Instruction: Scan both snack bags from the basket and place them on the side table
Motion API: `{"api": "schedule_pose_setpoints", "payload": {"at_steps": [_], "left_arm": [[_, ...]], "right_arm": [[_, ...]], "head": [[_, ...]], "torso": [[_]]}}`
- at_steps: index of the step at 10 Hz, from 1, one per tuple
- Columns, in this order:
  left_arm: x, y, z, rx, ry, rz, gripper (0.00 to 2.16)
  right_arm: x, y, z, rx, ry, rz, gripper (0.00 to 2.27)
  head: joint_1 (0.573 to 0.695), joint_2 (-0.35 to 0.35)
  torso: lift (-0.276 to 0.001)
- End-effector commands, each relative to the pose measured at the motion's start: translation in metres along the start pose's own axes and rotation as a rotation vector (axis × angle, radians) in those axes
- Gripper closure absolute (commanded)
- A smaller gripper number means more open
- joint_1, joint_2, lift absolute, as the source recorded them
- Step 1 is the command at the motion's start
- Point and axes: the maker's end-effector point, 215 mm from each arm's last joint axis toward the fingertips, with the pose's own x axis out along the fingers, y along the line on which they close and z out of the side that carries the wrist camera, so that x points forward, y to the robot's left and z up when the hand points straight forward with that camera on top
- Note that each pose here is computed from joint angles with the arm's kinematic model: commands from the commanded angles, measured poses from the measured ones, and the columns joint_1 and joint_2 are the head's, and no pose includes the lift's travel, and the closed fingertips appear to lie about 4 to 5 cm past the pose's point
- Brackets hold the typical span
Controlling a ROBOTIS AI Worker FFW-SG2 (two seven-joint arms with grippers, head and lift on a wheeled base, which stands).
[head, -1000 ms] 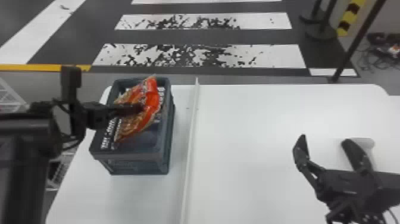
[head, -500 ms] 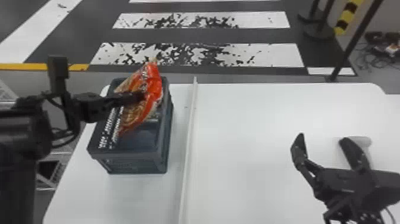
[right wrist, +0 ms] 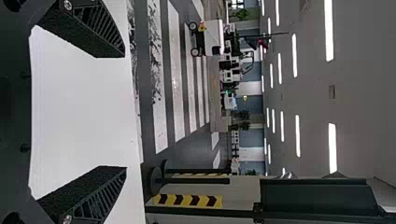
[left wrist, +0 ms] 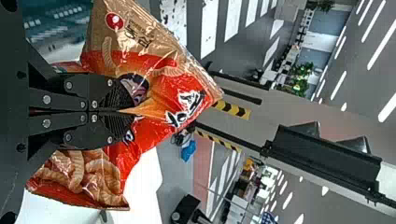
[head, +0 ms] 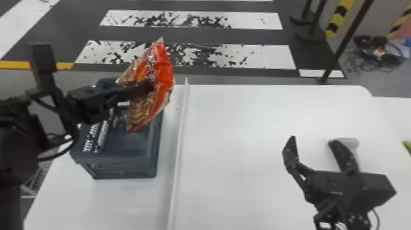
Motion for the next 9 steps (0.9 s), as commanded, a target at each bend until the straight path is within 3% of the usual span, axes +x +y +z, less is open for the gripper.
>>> {"api": "schedule_pose_setpoints", "payload": {"at_steps": [1,3,5,6,7,9], "left_arm": [[0.020,-0.031,-0.015,-0.012,0.030,-0.035,2.14],[0.064,-0.072,-0.043,-0.004,0.098,-0.069,2.14],[0.109,-0.119,-0.084,-0.015,0.192,-0.150,2.14],[0.126,-0.131,-0.109,0.009,0.250,-0.146,2.14],[0.140,-0.139,-0.134,0.067,0.309,-0.116,2.14],[0.165,-0.151,-0.187,0.124,0.384,-0.111,2.14]], "right_arm": [[-0.002,-0.002,0.000,0.000,0.000,-0.004,0.07],[-0.002,-0.007,0.001,-0.001,-0.002,-0.014,0.07],[-0.002,-0.010,0.001,-0.005,-0.002,-0.020,0.07],[-0.002,-0.012,0.002,-0.004,-0.005,-0.023,0.07],[-0.002,-0.015,0.003,-0.003,-0.009,-0.028,0.07],[-0.002,-0.020,0.004,-0.003,-0.010,-0.042,0.07]], "head": [[0.695,-0.022],[0.695,-0.095],[0.695,-0.190],[0.695,-0.213],[0.695,-0.263],[0.695,-0.323]], "torso": [[-0.075],[-0.075],[-0.075],[-0.075],[-0.075],[-0.075]]}}
